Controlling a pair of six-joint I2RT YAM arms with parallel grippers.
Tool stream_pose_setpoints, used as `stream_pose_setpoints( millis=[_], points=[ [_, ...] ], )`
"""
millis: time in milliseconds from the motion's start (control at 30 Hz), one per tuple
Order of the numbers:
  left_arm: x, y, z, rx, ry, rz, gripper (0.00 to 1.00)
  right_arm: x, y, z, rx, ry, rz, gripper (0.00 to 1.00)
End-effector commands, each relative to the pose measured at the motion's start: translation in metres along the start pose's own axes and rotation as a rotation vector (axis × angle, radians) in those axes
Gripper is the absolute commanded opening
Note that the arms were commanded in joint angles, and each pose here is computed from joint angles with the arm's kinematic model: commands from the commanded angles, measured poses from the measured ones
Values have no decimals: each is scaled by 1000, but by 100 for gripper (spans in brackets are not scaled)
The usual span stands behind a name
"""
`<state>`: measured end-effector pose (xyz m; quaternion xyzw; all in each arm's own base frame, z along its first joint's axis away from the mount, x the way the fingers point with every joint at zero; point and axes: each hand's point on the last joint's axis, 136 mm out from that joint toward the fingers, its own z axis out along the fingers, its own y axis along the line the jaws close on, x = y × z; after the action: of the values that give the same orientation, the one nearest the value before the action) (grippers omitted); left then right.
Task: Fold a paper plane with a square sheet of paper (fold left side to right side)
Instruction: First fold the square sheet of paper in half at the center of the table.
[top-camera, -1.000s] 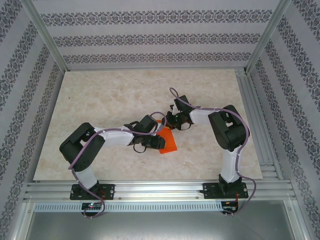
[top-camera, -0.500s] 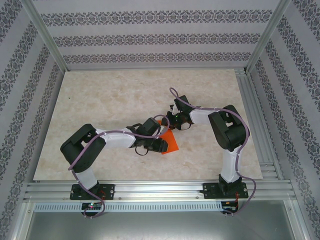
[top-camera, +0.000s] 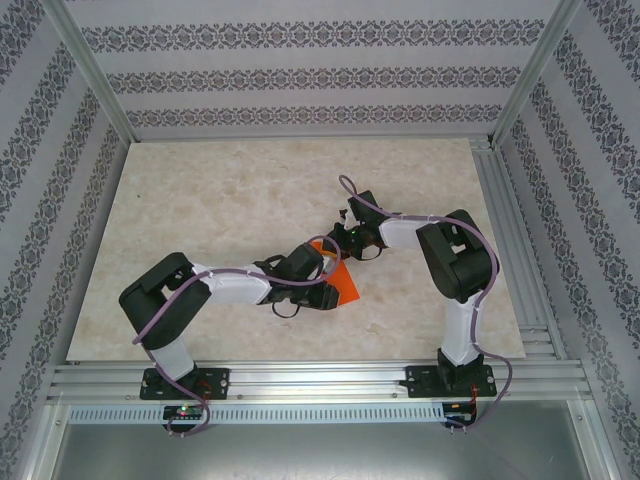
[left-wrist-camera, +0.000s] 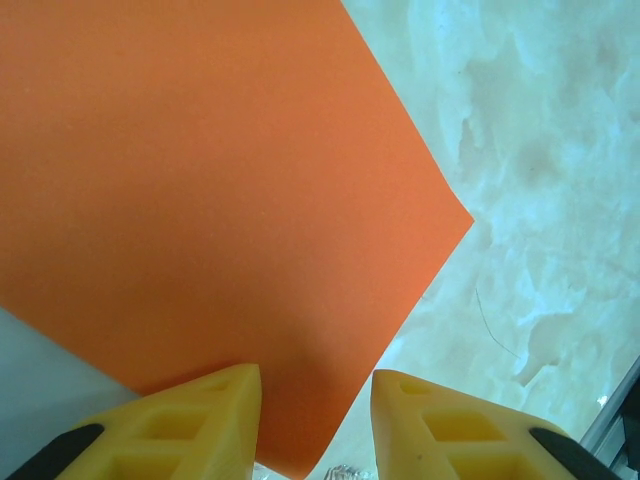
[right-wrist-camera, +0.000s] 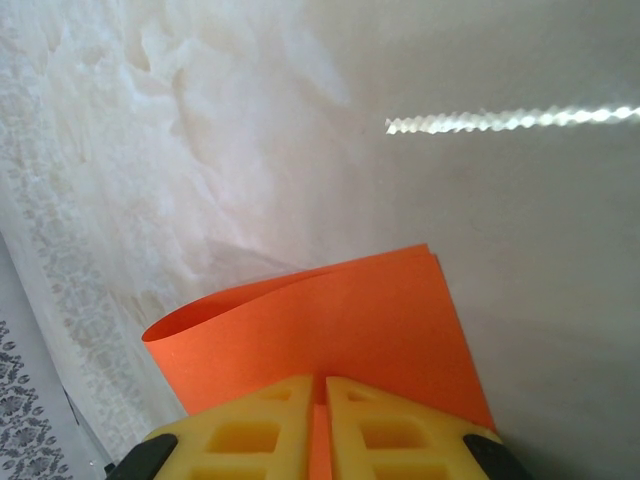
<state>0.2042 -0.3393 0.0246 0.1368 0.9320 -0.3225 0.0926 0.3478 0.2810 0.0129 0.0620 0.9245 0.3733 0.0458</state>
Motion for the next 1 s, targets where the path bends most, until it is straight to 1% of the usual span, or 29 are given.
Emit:
stream_pose_setpoints(
  millis=[0, 333, 467, 567, 667, 767, 867, 967],
  points=[
    [50, 2, 5, -9, 148, -42, 36, 14, -44, 17, 140, 30, 50, 13],
    [53, -10, -1, 6, 139, -21, 37, 15, -45, 17, 140, 35, 52, 13],
    [55, -8, -2, -3, 141, -26, 37, 15, -45, 17, 138, 35, 51, 13],
    [53, -13, -7, 15, 123, -26, 37, 15, -43, 17, 131, 36, 47, 13],
    [37, -25, -24, 35, 74, -7, 37, 13, -37, 16, 116, 30, 39, 13],
    [12, -35, -52, 53, -8, 5, 38, 12, -33, 12, 107, 23, 40, 13],
    [-13, -27, -83, 58, -98, -30, 41, 12, -28, 9, 90, 5, 48, 13],
    [-31, -6, -101, 59, -156, -93, 43, 14, -27, 5, 76, -18, 68, 14]
  ],
)
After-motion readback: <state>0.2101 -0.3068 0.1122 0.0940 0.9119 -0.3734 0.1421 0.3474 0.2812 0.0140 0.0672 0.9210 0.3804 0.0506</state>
